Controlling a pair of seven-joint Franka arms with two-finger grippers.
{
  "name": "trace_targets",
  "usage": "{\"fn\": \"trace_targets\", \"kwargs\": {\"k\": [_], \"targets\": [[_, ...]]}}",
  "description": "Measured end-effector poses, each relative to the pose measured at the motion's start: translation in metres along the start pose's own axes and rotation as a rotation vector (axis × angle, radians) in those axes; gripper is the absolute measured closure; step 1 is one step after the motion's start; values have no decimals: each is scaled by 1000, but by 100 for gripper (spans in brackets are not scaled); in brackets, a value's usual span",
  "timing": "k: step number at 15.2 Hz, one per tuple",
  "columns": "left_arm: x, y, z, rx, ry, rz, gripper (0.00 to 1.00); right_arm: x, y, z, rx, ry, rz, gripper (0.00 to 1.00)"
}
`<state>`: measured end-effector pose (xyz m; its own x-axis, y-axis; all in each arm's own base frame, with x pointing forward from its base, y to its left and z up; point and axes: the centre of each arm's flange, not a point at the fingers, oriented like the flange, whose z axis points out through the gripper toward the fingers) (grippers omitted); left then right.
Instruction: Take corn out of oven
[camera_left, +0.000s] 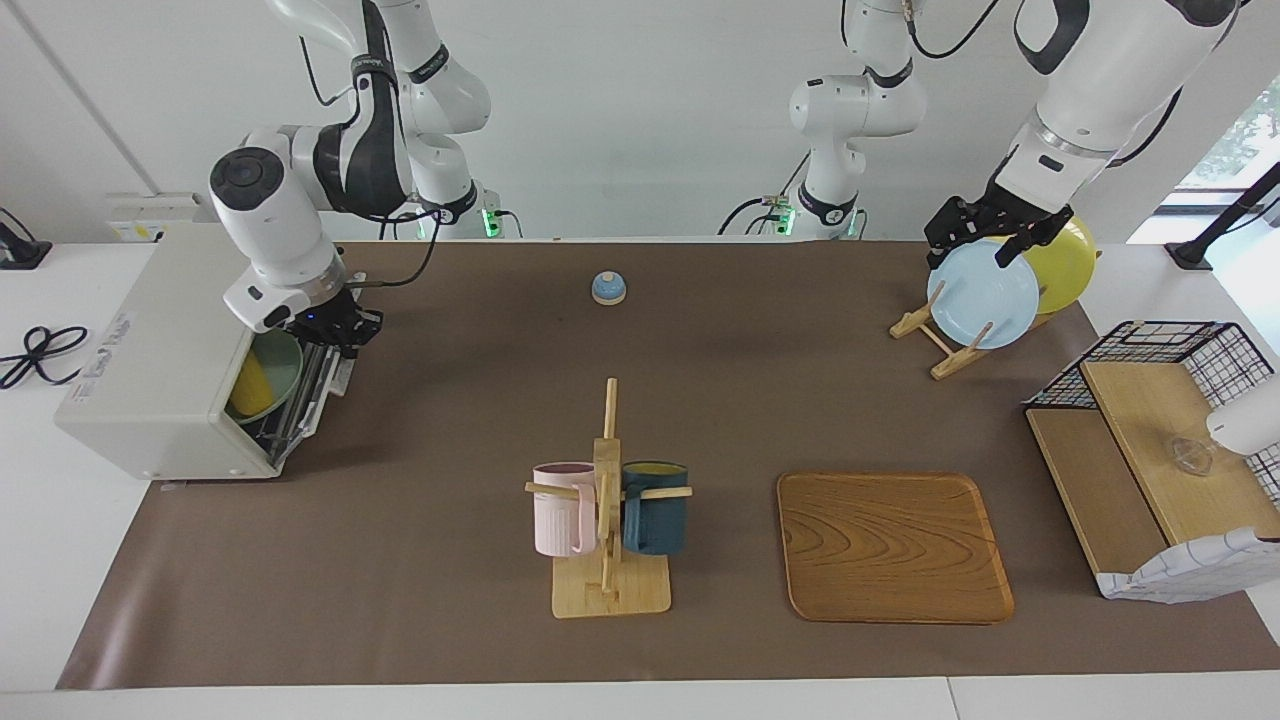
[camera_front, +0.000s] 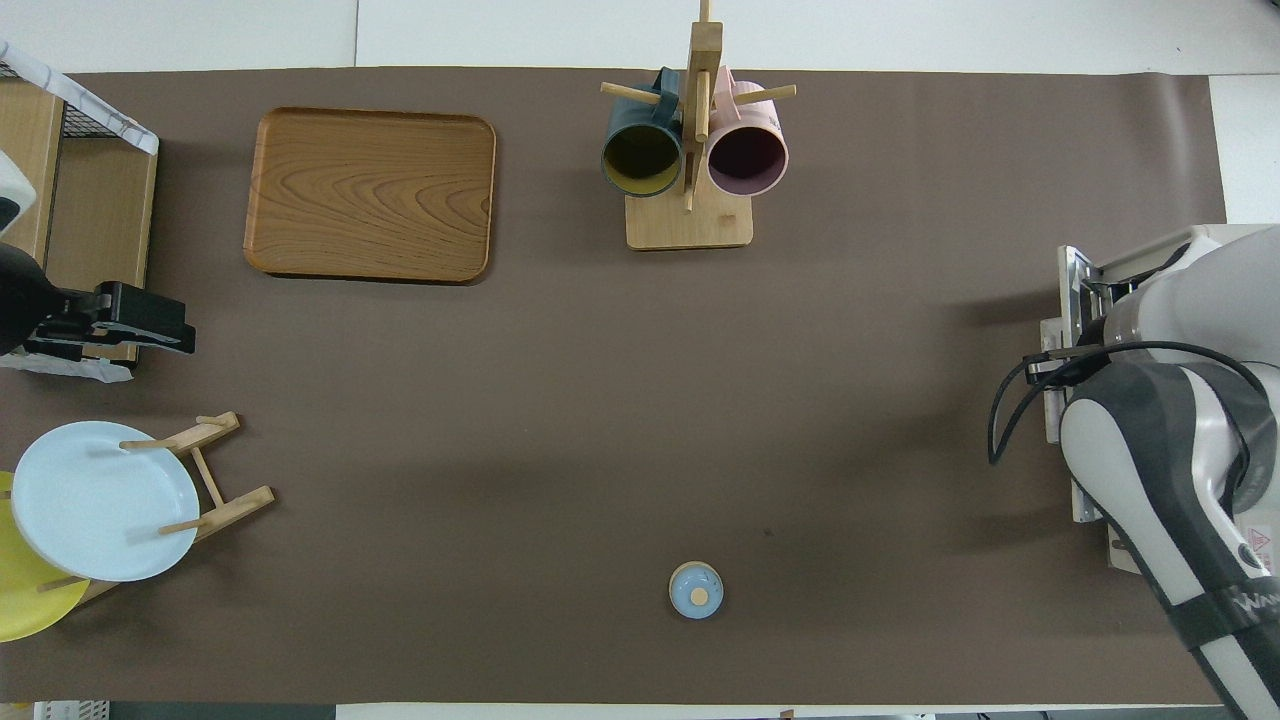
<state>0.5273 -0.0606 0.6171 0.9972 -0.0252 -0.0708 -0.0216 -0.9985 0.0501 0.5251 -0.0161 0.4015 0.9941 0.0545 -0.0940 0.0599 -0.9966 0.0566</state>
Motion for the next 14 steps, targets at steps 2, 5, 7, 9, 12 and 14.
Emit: {"fn": "trace_targets", "kwargs": {"k": [2,5,7,9,12,14], "targets": [[0,0,0,0,0,0,0,4,-14,21,4,9,-22,99],[0,0,0,0,0,0,0,8,-25,43,6,15,-41,99],[0,0,0,0,0,0,0,10,-30,59,10,20,-47,99],[0,0,0,0,0,0,0,14,-34,78,12,16,-52,99],[0,0,0,0,0,0,0,19,-35,103,15,4,-54,99],[0,0,0,0,0,0,0,20,-35,103,15,7,-53,99]]}}
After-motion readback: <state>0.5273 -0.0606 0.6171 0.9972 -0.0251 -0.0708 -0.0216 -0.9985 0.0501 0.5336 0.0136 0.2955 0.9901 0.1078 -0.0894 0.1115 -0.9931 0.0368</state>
